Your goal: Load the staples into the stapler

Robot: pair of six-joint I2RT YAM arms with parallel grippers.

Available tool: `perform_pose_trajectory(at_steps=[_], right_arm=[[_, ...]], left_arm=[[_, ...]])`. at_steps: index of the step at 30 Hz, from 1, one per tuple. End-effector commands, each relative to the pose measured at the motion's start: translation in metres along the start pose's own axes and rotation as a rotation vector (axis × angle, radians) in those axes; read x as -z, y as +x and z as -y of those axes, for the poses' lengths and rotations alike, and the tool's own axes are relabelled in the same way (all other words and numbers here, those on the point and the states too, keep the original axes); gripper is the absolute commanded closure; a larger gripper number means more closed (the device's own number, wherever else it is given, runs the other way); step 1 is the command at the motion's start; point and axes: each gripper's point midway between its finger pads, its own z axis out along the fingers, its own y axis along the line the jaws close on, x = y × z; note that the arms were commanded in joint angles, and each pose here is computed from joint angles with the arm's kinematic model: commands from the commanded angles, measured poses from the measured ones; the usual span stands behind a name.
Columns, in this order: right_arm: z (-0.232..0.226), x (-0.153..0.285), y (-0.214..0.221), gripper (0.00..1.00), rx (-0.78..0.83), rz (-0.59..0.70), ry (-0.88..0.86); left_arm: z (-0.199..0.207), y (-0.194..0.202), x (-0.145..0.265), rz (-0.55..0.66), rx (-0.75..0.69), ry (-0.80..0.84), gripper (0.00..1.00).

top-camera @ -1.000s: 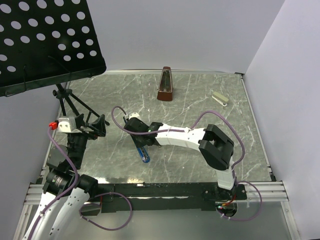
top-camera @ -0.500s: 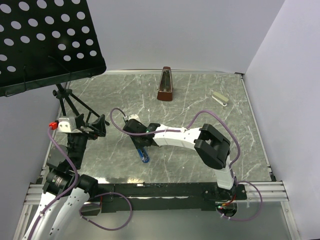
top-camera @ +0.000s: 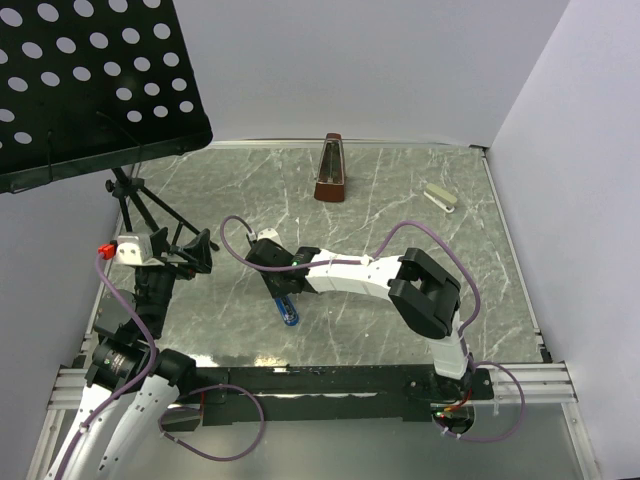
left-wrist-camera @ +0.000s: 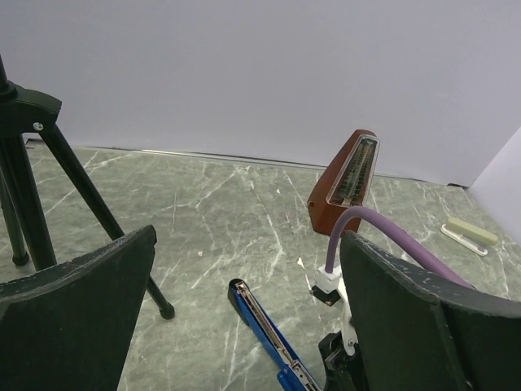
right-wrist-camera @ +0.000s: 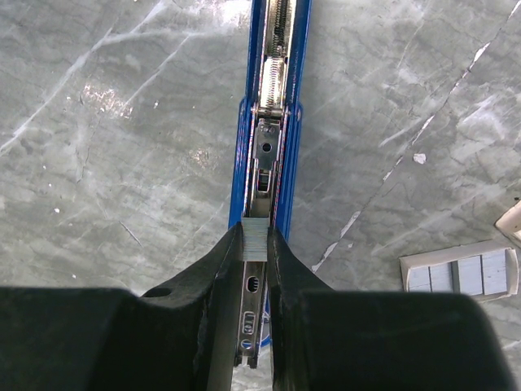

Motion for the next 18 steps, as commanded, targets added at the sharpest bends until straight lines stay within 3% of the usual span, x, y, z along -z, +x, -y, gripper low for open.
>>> perform_pose_trajectory(at_steps=[1, 18], right_arm=[[-0.0089, 0.0047, -0.0101, 0.78, -0.03, 0.021, 0.001], [-0.0001, 0.0002, -0.0021, 0.67, -0.056, -0.004, 0.049]], left_arm=[[0.0016, -0.0115, 0.0001, 0.039, 0.015, 0.002, 0.0], [0.0014, -0.0112, 0.0002, 0.039, 0.013, 0.002, 0.0]])
